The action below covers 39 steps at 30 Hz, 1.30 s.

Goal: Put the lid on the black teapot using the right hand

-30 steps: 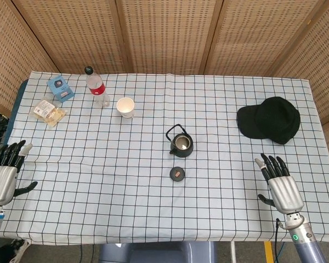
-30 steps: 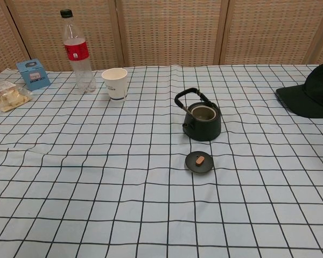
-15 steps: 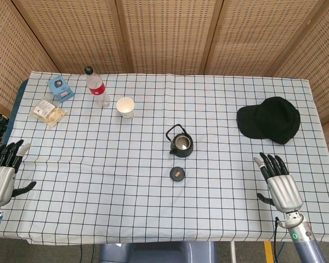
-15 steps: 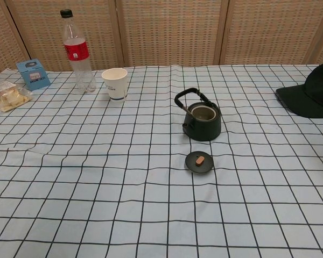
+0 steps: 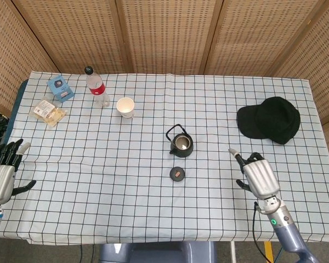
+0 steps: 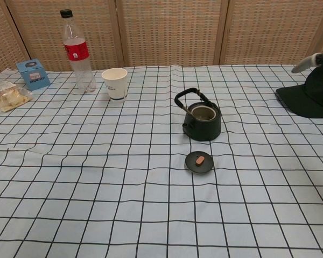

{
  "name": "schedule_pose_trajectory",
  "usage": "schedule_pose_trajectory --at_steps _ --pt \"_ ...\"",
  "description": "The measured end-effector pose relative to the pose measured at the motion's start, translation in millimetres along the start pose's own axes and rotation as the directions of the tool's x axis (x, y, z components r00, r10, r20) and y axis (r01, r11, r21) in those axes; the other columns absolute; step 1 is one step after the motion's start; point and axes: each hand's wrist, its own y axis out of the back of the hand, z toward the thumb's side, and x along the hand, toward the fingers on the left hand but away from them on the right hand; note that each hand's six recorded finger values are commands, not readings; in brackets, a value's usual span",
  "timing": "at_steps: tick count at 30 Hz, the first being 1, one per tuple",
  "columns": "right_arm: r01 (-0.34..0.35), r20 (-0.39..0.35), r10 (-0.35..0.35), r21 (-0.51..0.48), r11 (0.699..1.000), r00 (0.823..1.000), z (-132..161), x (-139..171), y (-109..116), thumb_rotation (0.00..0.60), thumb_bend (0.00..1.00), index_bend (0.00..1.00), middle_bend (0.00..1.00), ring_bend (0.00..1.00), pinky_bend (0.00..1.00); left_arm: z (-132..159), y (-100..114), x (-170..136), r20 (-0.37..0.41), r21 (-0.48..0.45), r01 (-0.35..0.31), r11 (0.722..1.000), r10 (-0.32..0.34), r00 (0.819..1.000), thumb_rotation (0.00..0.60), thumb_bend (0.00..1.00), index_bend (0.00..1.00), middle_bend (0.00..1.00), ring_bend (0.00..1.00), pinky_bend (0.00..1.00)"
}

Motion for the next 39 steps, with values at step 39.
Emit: schedule_pose_trajectory --at_steps 39 --pt "-0.307 -0.047 0.307 0.012 0.952 0.95 145.3 -91.5 -105.8 0.6 0.38 0.31 1.0 0.99 0.66 -6.7 -5.8 9.6 0.004 -0.054 0.057 0.997 -0.057 0.998 0.6 0.0 0.0 0.0 0.0 0.0"
